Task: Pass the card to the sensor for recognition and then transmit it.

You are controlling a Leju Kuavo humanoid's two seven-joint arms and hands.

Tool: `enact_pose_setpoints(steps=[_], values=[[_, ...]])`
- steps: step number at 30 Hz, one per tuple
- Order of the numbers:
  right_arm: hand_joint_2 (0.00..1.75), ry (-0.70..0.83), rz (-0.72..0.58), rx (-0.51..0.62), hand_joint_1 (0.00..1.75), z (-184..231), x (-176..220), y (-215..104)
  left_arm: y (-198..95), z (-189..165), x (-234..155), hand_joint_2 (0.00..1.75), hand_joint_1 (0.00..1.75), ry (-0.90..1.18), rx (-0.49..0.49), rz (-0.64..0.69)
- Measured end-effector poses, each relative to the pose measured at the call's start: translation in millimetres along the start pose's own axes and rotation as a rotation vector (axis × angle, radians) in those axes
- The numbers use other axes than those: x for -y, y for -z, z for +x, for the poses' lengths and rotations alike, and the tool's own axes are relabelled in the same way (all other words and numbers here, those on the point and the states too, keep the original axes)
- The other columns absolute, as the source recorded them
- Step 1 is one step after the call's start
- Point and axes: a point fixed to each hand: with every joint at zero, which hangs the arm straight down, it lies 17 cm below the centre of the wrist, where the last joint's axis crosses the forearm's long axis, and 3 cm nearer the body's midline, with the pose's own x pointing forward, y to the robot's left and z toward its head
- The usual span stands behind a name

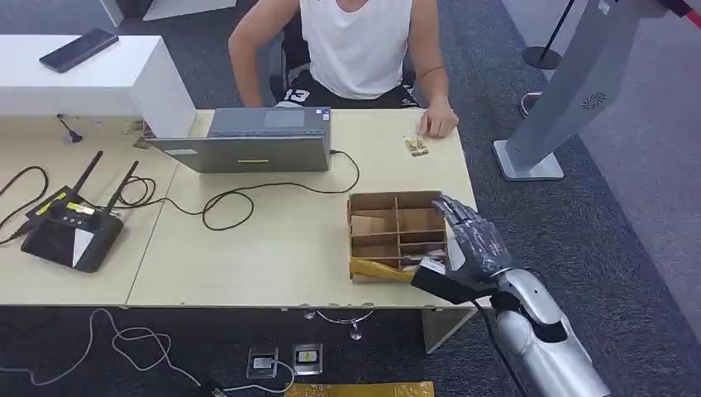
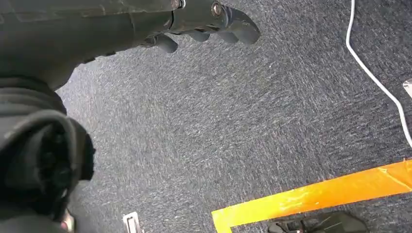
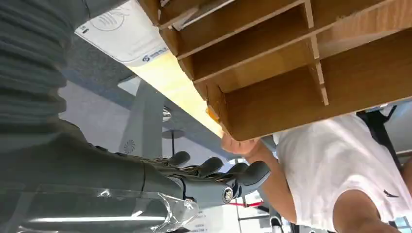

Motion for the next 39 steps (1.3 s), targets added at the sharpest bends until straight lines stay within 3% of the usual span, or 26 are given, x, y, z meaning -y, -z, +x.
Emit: enact_pose_setpoints(steps=[39], values=[[1.75, 0.045, 0.058, 0.028, 0.0, 11, -36, 5, 0, 5, 3, 0.0, 0.0, 0.003, 0.006, -0.003]])
